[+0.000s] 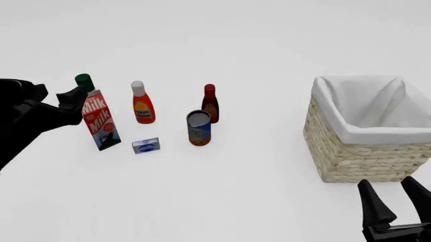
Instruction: Pick the ketchup and place it in the basket.
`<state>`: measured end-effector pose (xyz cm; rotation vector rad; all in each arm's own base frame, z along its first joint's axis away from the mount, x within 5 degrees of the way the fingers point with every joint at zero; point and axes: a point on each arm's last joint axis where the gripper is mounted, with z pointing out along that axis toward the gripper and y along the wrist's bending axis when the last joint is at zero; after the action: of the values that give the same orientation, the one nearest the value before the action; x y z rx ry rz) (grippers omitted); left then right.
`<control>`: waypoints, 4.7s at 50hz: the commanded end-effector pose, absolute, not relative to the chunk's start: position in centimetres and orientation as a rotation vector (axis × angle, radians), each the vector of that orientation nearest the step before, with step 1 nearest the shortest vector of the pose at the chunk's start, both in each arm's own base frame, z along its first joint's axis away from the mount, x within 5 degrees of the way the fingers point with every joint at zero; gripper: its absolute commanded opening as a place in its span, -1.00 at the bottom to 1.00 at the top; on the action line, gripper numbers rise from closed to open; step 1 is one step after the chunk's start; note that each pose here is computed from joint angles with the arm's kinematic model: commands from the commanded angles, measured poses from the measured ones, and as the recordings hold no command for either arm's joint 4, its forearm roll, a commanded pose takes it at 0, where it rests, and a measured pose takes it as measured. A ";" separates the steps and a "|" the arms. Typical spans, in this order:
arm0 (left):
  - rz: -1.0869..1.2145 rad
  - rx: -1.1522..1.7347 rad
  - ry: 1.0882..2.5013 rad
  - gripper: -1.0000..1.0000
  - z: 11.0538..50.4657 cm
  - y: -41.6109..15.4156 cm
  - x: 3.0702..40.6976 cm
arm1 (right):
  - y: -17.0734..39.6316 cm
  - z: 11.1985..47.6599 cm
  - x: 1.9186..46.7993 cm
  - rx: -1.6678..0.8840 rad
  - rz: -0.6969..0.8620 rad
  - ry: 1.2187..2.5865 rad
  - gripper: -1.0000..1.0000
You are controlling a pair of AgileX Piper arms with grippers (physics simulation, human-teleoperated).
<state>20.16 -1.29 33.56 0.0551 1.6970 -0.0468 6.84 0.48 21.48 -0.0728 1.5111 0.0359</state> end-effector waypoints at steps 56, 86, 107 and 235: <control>-0.061 0.099 1.913 1.00 35.8 -3.4 35.4 | 0.7 21.5 7.7 -0.085 0.061 1.528 1.00; -0.066 0.049 1.956 1.00 34.9 -3.1 41.0 | 0.6 21.4 8.1 -0.075 0.049 1.539 1.00; -0.057 0.035 1.987 1.00 32.3 -2.7 43.6 | 0.6 21.5 8.1 -0.084 0.039 1.536 1.00; -0.058 0.082 2.122 1.00 22.3 -4.3 49.3 | 0.8 21.4 8.8 -0.064 0.071 1.551 1.00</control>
<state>49.28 -4.37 23.09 0.0864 2.1119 -0.0567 8.77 0.76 21.41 -0.0636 1.5493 0.0723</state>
